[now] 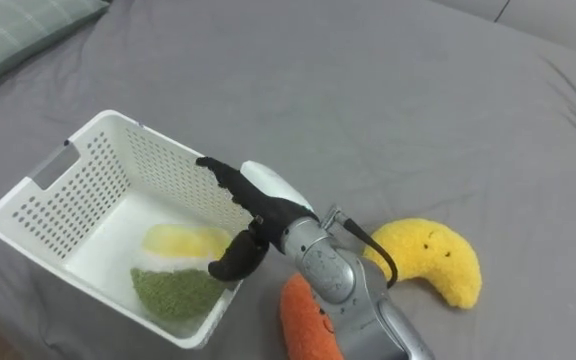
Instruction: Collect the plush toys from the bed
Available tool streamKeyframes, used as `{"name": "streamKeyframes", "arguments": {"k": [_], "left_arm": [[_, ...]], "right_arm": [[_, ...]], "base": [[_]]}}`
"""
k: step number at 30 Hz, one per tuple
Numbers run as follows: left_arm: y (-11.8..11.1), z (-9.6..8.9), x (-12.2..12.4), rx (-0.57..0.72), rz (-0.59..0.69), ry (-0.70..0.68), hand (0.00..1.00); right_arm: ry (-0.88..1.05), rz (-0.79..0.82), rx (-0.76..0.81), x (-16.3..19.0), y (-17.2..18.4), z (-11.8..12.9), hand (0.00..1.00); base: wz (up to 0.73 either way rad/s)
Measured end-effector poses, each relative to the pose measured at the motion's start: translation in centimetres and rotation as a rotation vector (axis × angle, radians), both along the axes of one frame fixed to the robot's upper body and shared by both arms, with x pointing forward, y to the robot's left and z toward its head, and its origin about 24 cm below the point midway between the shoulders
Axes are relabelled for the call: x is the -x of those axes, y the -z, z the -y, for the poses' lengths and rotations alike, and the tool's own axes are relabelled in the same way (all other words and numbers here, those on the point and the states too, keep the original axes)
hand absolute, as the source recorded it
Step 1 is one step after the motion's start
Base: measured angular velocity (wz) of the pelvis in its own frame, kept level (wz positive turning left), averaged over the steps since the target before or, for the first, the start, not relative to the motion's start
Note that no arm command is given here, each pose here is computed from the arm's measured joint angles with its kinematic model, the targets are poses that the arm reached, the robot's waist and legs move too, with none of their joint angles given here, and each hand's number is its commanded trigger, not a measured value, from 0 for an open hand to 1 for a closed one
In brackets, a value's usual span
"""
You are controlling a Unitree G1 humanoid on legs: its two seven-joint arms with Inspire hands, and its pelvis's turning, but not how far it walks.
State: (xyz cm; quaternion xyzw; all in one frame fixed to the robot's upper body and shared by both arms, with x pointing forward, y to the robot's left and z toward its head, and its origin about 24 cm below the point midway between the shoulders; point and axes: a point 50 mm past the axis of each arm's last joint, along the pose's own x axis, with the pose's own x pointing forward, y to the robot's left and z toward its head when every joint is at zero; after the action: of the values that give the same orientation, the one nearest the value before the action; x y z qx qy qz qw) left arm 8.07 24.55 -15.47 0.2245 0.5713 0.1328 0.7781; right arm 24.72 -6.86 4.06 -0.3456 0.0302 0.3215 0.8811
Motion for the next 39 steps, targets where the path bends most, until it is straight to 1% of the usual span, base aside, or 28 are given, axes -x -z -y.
{"name": "streamKeyframes", "arguments": {"k": [16,22,27,31,36,39], "left_arm": [[0.1,0.0,0.2,-0.003,-0.009,-0.008,0.0],[0.2,0.1,0.8,-0.018,-0.017,-0.018,0.0],[0.1,0.0,0.8,-0.019,-0.007,-0.033,0.0],[0.1,0.0,0.7,-0.013,0.014,-0.056,0.0],[-0.1,0.0,0.3,-0.021,0.061,-0.068,0.0],[-0.1,-0.1,0.5,-0.021,0.064,-0.068,0.0]], "right_arm": [[0.012,-0.016,0.006,0.1,0.5,0.3,0.0],[0.062,-0.028,-0.038,0.1,0.8,0.8,0.0],[0.18,0.011,-0.064,-0.6,0.4,2.7,0.0],[0.245,0.046,-0.08,-0.7,0.3,3.7,0.0],[0.322,0.087,-0.143,-1.1,-0.3,4.9,0.0],[0.369,0.114,-0.18,-1.4,-0.8,5.8,0.0]], "base": [[0.0],[0.0],[-0.01],[-0.11],[-0.14],[-0.01]]}}
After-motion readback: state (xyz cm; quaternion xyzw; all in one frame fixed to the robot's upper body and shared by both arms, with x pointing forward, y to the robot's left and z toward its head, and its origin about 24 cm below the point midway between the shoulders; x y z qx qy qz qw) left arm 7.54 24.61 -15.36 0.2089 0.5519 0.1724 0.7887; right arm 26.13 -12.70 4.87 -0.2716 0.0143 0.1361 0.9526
